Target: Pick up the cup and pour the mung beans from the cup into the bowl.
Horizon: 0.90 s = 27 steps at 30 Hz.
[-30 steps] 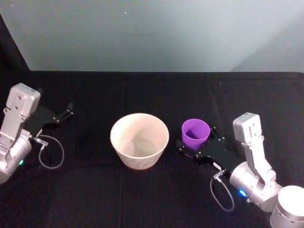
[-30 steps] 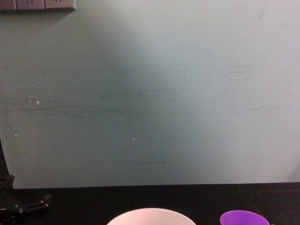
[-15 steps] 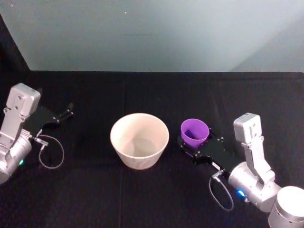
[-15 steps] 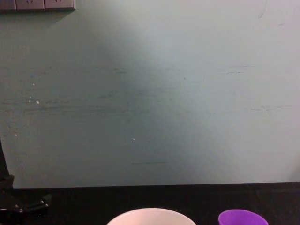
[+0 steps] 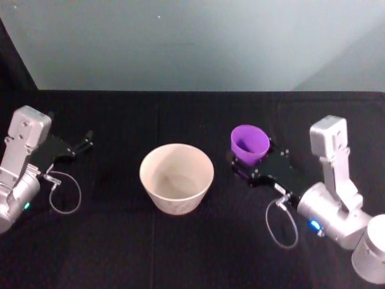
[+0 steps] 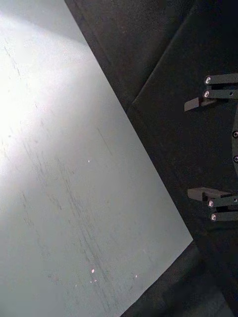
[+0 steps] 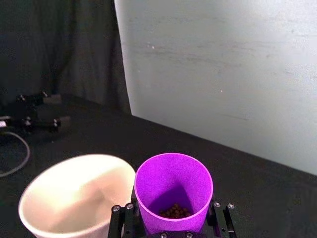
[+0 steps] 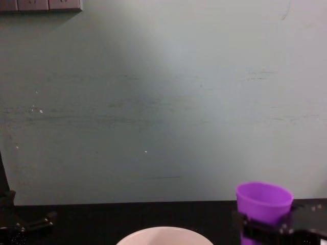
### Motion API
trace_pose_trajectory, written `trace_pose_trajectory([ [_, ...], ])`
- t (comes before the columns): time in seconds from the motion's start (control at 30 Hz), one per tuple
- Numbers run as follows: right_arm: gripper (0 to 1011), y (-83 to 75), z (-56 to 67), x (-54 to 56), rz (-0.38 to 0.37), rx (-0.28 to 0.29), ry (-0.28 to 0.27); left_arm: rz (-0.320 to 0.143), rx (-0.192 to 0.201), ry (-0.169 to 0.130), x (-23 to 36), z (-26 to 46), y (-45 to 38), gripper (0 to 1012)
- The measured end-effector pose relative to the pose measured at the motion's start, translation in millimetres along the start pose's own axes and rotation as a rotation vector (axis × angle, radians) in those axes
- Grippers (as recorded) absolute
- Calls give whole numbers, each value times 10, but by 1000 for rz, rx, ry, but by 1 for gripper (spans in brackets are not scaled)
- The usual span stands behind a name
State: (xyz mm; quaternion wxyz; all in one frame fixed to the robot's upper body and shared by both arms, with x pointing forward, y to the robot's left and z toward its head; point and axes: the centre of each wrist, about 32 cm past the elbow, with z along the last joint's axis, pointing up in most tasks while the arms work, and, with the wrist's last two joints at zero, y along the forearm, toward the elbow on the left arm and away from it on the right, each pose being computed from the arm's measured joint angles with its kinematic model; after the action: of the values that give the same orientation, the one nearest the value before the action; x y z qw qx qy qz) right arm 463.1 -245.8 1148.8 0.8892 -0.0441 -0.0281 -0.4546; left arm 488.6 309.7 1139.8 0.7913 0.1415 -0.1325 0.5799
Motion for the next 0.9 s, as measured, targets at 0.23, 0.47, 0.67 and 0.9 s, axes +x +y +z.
trace_pose_trajectory([
  [0.23,723,34,249,62,22,3,-13,0,0,0,0,0,0,1000],
  [0.47,723,58,291,81,23,3,-18,0,0,0,0,0,0,1000],
  [0.67,723,56,285,78,23,2,-17,0,0,0,0,0,0,1000],
  [0.9,723,54,282,76,24,1,-17,0,0,0,0,0,0,1000],
])
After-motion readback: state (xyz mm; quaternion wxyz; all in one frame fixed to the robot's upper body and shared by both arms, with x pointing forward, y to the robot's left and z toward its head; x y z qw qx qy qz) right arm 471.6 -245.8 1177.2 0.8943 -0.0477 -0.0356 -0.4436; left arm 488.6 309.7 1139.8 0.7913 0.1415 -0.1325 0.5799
